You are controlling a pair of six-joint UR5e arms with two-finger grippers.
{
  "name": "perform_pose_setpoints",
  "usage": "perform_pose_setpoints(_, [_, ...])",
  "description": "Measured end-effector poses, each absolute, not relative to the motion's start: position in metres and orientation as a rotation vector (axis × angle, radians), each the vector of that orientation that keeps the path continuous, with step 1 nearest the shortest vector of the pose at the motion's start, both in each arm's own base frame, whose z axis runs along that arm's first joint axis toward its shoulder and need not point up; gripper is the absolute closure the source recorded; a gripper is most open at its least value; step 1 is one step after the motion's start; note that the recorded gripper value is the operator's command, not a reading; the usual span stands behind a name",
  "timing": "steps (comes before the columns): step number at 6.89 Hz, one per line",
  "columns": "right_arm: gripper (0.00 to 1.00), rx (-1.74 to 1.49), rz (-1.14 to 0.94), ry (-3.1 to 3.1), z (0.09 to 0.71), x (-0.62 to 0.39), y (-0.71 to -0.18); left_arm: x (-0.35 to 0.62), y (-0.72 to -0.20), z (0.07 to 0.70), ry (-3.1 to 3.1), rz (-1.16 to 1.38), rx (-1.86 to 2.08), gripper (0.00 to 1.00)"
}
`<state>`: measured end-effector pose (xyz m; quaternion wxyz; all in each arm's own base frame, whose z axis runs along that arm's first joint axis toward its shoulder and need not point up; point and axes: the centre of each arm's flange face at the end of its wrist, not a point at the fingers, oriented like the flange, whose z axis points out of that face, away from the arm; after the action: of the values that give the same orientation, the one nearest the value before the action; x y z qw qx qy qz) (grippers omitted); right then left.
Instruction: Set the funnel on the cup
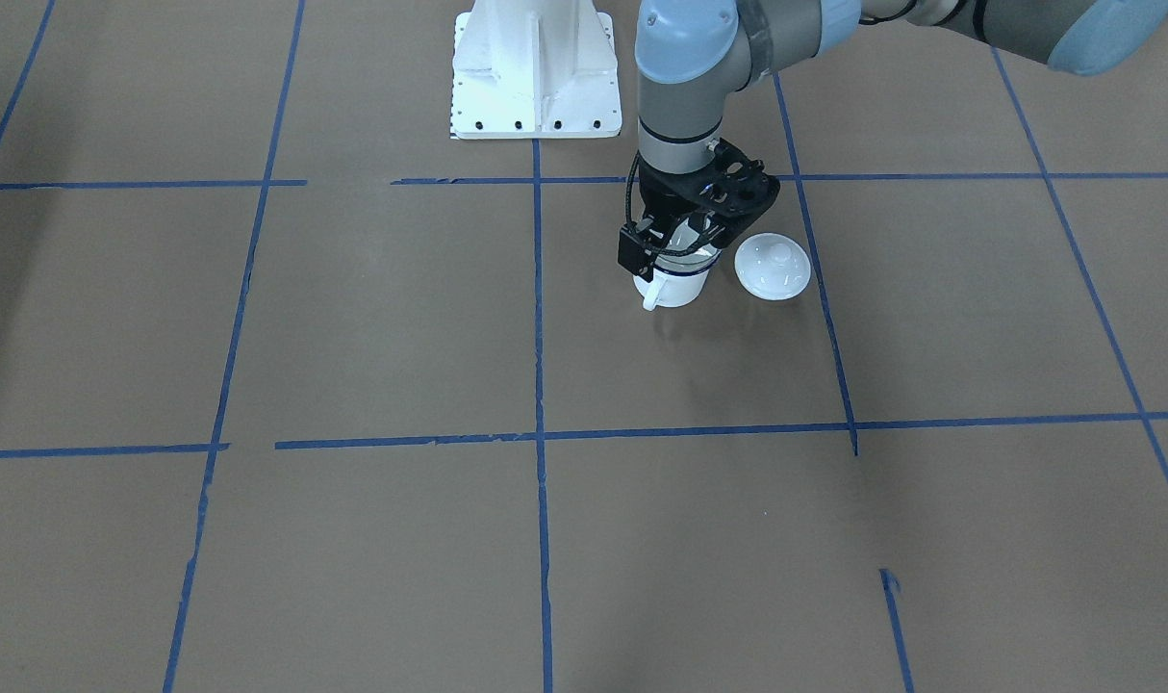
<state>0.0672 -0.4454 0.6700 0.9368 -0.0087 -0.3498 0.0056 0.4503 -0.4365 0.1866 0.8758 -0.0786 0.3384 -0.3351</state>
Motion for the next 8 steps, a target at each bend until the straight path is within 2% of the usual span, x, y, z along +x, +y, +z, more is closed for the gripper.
perform_pose_setpoints(3, [0.00, -0.018, 0.012, -0.715, 0.670, 0.067, -0.445, 0.328, -0.476, 0.204, 0.736, -0.463, 0.016, 0.00])
perform_pose_setpoints(6, [0.00, -0.018, 0.011, -0.715, 0.670, 0.067, -0.445, 0.167, -0.538, 0.303, 0.717, -0.137, 0.070, 0.00])
perform_pose_setpoints(8, [0.00, -0.018, 0.011, -0.715, 0.670, 0.067, -0.445, 0.058, -0.559, 0.402, 0.699, 0.002, 0.077, 0.00])
